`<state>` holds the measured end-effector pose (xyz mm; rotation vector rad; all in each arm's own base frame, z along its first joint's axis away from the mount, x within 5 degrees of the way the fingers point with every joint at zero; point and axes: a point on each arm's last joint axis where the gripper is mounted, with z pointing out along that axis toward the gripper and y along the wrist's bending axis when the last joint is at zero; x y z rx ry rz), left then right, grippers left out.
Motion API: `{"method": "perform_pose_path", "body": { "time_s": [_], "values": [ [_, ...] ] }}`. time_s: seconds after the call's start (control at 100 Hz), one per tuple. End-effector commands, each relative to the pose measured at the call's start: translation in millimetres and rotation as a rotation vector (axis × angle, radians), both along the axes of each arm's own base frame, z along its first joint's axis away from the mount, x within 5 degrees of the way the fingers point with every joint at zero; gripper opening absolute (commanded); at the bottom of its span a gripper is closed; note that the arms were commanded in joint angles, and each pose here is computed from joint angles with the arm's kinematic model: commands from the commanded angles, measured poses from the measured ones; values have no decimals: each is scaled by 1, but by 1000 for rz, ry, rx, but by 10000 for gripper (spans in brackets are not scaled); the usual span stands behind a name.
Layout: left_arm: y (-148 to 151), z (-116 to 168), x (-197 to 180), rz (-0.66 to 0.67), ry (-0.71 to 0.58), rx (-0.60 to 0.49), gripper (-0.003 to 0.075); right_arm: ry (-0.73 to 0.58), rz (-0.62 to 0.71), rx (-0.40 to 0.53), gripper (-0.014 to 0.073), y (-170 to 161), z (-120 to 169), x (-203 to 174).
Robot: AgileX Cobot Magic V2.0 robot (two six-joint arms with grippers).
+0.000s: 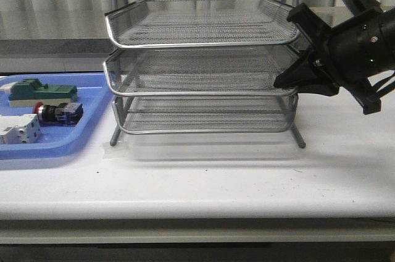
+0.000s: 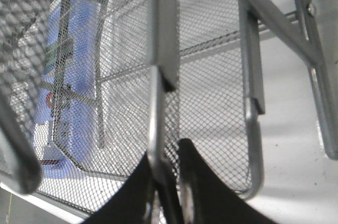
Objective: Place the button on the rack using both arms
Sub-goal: 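Reach the right gripper to the middle mesh tray's front edge and grasp, then pull the middle mesh tray out toward the robot with the right gripper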
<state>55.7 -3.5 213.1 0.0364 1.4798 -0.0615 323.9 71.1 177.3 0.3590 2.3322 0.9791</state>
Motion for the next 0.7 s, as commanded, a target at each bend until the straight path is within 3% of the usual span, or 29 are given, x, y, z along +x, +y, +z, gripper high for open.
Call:
{"method": "perform_pose_path", "body": {
  "time_s": [0.0, 0.35, 0.69],
  "values": [
    [-1, -7, -1, -21, -54, -16, -20, -29, 61, 34, -60, 5, 10, -12],
    [-1, -7, -1, -21, -54, -16, -20, 19, 76, -49, -60, -4, -5, -84],
    [-1, -7, -1, -21, -54, -16, -20, -67, 57, -63, -48, -9, 12, -124]
  ]
}}
